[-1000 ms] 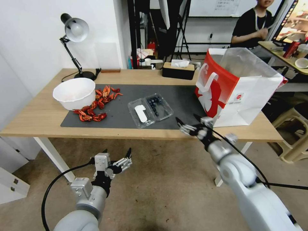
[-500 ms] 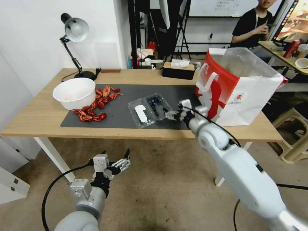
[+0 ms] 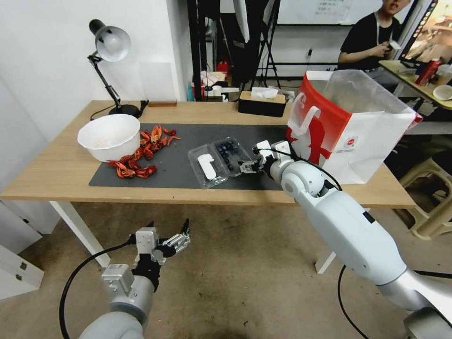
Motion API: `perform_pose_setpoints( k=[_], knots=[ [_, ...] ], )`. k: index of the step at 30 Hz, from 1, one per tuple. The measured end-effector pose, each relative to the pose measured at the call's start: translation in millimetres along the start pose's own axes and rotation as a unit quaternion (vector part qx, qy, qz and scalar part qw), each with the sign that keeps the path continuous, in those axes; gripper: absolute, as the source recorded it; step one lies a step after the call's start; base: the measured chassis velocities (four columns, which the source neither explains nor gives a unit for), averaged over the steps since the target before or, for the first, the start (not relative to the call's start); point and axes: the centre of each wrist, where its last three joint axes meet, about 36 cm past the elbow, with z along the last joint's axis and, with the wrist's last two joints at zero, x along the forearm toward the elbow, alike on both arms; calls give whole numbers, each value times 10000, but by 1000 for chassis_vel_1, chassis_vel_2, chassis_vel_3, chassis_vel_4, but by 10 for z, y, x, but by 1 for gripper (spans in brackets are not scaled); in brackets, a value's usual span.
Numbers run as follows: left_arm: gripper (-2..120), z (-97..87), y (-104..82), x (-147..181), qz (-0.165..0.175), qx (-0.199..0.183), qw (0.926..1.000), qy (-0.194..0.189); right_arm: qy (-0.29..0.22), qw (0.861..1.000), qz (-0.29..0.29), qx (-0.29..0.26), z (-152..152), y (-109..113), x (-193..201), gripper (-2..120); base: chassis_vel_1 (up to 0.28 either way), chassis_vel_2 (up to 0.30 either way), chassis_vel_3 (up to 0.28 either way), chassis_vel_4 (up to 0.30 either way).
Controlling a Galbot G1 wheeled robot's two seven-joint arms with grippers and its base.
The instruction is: Close the takeout container lid, then place the container into the takeout bag.
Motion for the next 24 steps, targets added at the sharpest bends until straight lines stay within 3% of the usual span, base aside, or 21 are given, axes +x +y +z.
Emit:
perform_pose_setpoints(
  k=[24],
  knots=[
    [100,36,1,-12,6,-1,10000,-35,90,9994,251,207,69,-41,-52,100,0,0,0,0]
  ],
)
